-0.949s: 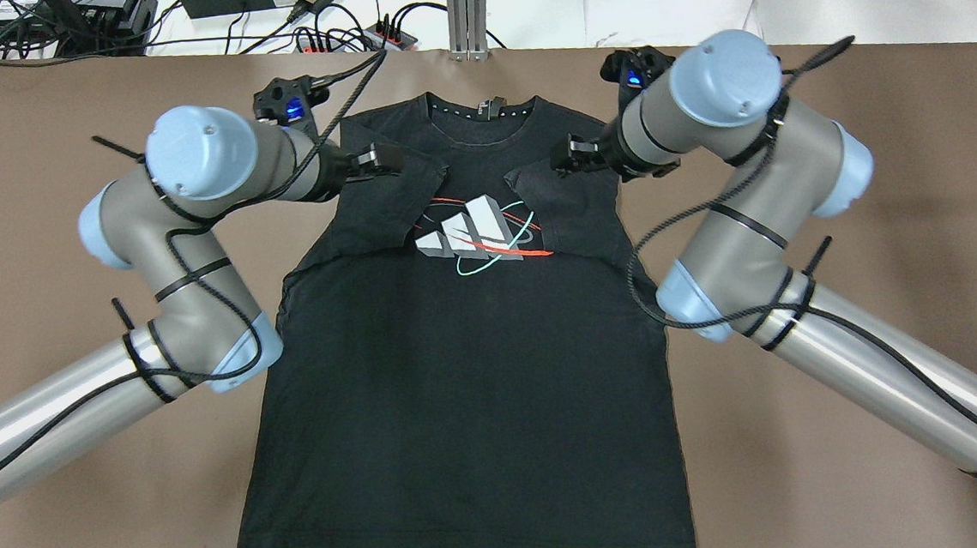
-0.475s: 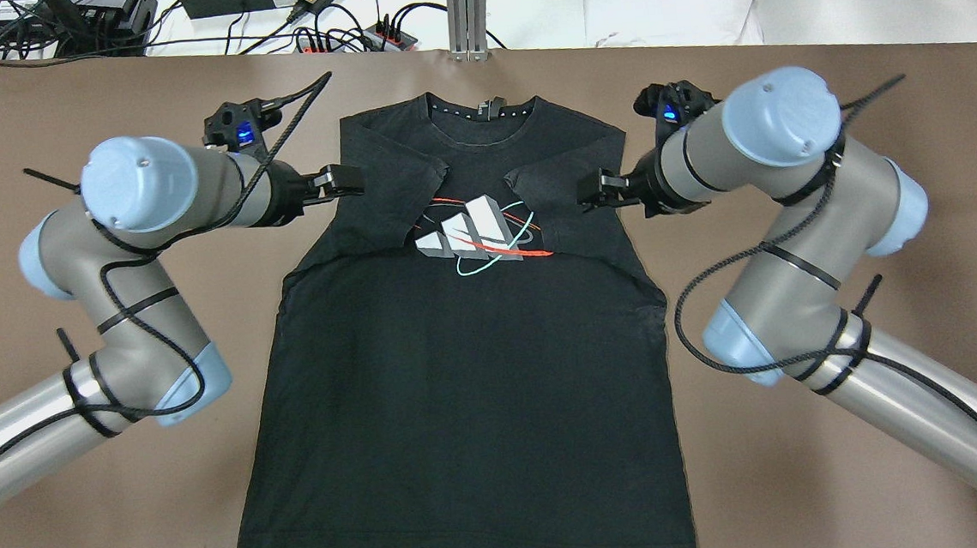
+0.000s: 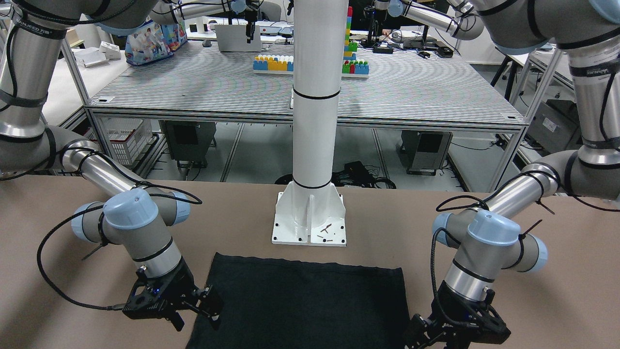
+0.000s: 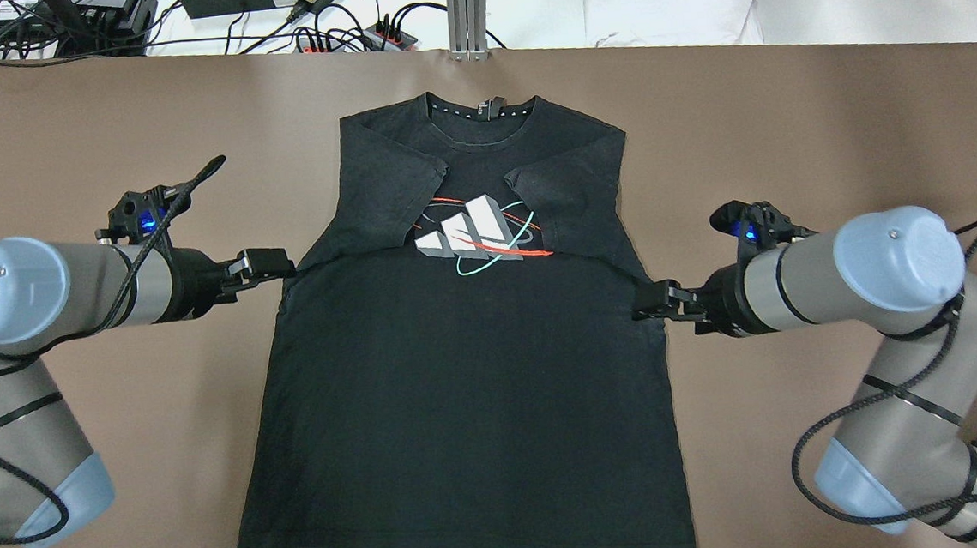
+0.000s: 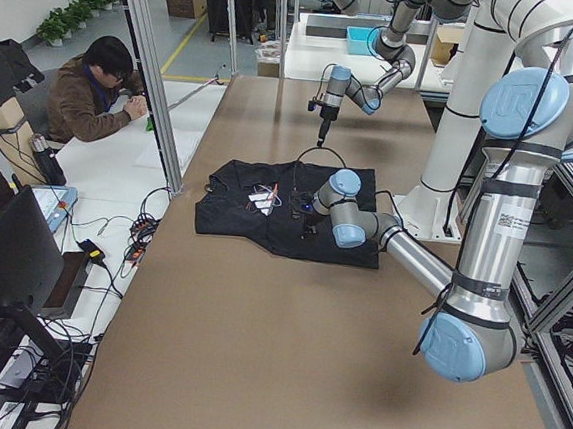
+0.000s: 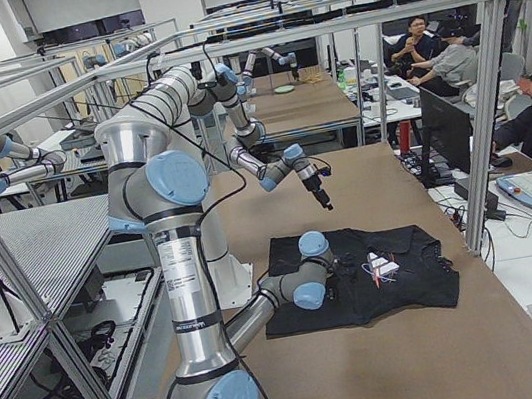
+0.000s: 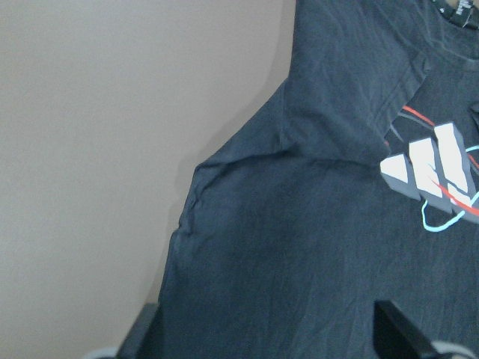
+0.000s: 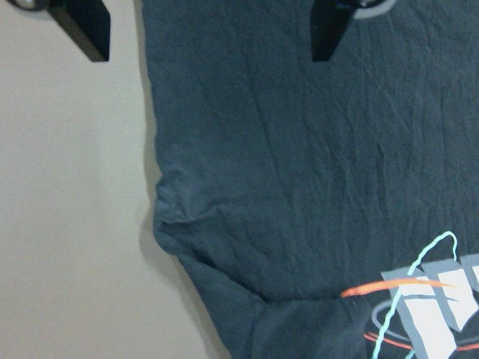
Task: Fold clothes
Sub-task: 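Move both grippers down along the shirt sides toward the hem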
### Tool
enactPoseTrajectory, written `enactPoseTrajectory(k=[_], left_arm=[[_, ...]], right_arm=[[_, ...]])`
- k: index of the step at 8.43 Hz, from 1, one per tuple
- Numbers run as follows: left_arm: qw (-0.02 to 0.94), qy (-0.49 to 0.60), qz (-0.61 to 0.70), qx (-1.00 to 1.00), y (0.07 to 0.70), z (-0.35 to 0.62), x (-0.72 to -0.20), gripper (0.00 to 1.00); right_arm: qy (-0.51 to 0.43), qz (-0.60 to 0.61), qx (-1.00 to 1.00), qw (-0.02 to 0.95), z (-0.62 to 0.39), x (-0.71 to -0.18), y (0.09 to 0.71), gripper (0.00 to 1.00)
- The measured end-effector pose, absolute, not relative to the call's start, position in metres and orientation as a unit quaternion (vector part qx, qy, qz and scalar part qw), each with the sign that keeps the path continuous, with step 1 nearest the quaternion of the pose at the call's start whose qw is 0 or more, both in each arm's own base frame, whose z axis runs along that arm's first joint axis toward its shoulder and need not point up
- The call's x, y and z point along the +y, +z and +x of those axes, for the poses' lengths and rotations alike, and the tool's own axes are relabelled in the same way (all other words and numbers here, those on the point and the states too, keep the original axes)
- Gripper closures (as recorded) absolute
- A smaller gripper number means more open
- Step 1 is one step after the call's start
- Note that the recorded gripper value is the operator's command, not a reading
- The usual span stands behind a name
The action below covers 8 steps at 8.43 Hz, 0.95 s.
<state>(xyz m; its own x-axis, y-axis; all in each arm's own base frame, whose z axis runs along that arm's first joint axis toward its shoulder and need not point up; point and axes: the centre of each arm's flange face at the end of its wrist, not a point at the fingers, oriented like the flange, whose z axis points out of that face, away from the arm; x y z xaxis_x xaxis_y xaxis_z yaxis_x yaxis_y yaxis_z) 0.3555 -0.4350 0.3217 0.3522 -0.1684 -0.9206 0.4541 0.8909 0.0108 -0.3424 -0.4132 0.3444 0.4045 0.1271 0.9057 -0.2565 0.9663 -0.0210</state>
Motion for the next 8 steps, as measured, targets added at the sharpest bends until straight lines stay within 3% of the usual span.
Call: enactPoseTrajectory(k=[3,6,8], left_arm=[[0.815,-0.178,0.129,0.536,0.362,0.340,-0.380,0.00],[0.817,-0.177,0.134,0.532,0.369,0.351,-0.359,0.00],[0.816,-0.180,0.133,0.532,0.369,0.355,-0.353,0.00]], right_arm=[[0.105,0.034,-0.551,0.827,-0.352,-0.342,0.401,0.06],[0.100,0.006,-0.548,0.830,-0.413,-0.263,0.409,0.06],[0.093,-0.002,-0.548,0.832,-0.426,-0.240,0.410,0.06]])
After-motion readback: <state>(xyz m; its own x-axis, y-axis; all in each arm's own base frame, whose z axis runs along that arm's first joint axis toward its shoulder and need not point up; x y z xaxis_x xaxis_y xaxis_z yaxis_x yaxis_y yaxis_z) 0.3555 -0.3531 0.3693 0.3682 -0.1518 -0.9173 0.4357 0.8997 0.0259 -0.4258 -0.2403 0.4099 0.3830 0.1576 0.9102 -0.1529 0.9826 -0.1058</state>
